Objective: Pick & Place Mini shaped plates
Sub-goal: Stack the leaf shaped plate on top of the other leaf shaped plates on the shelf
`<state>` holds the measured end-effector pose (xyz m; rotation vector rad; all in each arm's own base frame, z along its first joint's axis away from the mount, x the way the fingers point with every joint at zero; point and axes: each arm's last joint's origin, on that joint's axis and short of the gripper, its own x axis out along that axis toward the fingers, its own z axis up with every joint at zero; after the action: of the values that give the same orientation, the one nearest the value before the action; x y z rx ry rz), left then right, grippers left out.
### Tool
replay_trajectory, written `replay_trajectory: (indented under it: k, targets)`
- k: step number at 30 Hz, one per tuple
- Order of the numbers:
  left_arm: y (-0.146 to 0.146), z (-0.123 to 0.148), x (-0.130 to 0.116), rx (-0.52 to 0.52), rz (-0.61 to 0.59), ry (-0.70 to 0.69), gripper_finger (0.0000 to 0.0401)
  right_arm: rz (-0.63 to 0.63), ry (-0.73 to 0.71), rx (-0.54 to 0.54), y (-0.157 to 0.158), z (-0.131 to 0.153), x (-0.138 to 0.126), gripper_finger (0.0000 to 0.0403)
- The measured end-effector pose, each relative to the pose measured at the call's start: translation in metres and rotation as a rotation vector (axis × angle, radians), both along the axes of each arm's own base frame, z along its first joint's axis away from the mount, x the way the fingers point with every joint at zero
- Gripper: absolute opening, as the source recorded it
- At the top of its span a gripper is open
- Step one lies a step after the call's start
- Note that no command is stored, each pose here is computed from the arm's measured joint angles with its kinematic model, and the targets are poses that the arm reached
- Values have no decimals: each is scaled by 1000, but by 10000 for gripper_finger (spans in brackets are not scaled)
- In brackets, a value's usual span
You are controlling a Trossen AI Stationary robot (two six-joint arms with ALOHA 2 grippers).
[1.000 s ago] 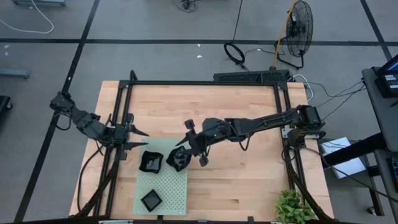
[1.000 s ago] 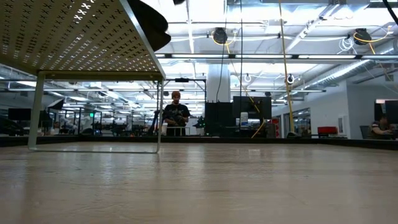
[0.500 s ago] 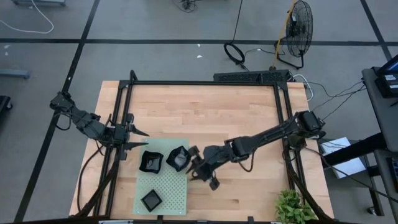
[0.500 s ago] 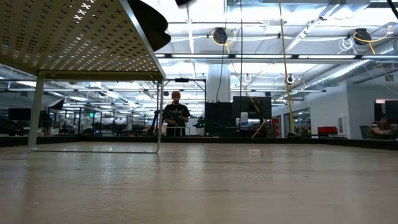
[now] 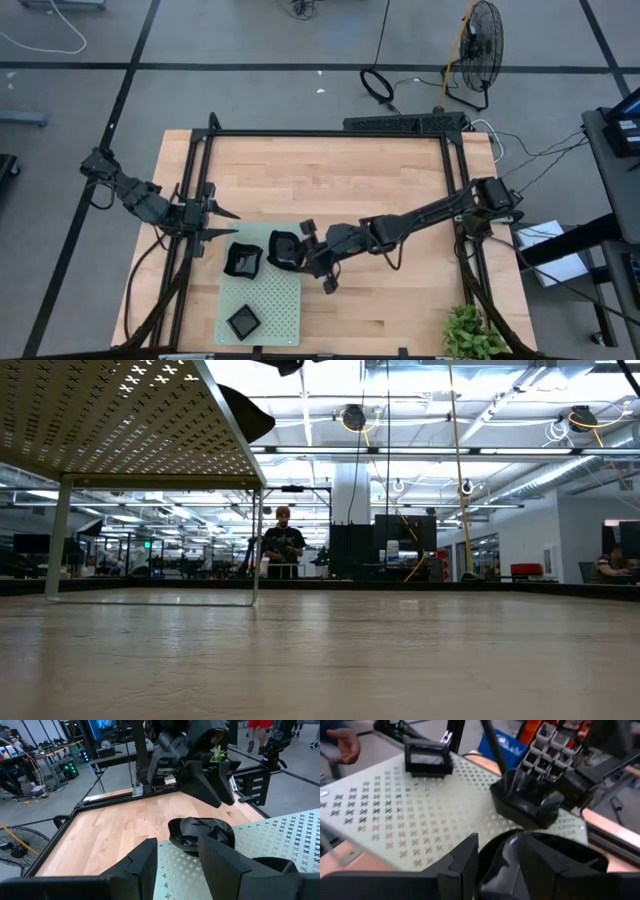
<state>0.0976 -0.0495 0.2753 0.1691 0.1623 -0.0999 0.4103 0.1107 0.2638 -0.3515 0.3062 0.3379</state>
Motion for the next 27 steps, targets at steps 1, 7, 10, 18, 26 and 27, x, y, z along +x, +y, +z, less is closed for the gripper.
replay_trajectory:
  k: [1,7,10,18,26,27]
  targets:
    - [0,0,0,-2,0,0,147,-3,-14,2,0,1,1,126]
    - [0,0,0,0,0,0,147,-240,-71,-79,-7,5,3,126]
    - [0,0,0,0,0,0,147,-379,-77,-116,-13,4,3,126]
    - [0,0,0,2,0,0,147,-433,32,188,-37,-2,7,126]
    - [0,0,0,-1,0,0,147,-450,94,220,-47,-7,6,126]
    - [0,0,0,-1,0,0,147,-421,97,221,-46,-7,7,126]
